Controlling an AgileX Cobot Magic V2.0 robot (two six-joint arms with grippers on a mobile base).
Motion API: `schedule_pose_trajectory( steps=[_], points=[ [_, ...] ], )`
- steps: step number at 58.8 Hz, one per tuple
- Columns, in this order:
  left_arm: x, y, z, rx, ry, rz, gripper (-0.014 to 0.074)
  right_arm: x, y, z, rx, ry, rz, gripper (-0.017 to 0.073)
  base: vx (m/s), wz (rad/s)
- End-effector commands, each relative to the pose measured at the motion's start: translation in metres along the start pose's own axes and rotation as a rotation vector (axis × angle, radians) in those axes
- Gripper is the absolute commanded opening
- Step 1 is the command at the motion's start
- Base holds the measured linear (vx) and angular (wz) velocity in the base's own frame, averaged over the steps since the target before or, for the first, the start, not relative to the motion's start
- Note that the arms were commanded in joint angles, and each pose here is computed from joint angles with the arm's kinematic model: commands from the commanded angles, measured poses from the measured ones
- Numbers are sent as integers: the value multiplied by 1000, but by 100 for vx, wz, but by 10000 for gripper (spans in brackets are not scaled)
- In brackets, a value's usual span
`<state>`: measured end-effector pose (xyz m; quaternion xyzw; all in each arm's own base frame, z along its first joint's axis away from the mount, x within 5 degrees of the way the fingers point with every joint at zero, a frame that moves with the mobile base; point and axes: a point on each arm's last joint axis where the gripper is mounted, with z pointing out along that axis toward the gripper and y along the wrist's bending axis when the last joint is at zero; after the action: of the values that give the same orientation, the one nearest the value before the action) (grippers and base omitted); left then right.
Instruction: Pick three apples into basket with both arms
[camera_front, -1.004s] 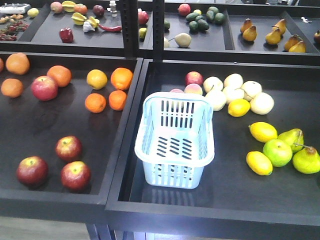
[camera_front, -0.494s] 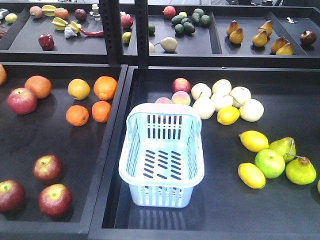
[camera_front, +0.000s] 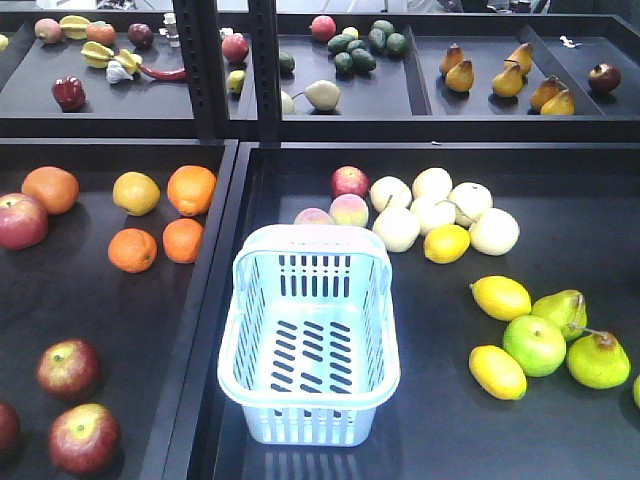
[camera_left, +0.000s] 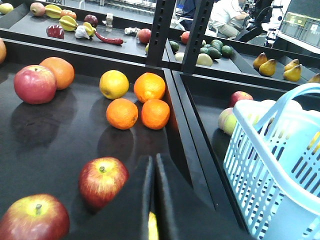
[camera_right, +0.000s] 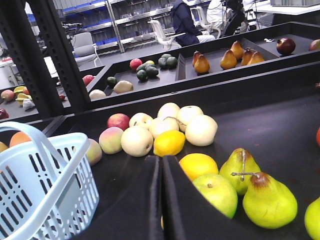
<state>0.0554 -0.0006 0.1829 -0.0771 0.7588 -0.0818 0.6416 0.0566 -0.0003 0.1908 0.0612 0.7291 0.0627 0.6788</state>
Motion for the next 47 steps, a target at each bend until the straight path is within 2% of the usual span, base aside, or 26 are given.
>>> schedule_pose_trajectory(
  steps=[1, 47],
  points=[
    [-15, -4, -4, 38, -106, -9, -6, -3, 1, 0, -16, -71, -23, -5, 6, -4],
    [-15, -4, -4, 38, -106, -9, -6, -3, 1, 0, -16, -71, -23, -5, 6, -4]
  ],
)
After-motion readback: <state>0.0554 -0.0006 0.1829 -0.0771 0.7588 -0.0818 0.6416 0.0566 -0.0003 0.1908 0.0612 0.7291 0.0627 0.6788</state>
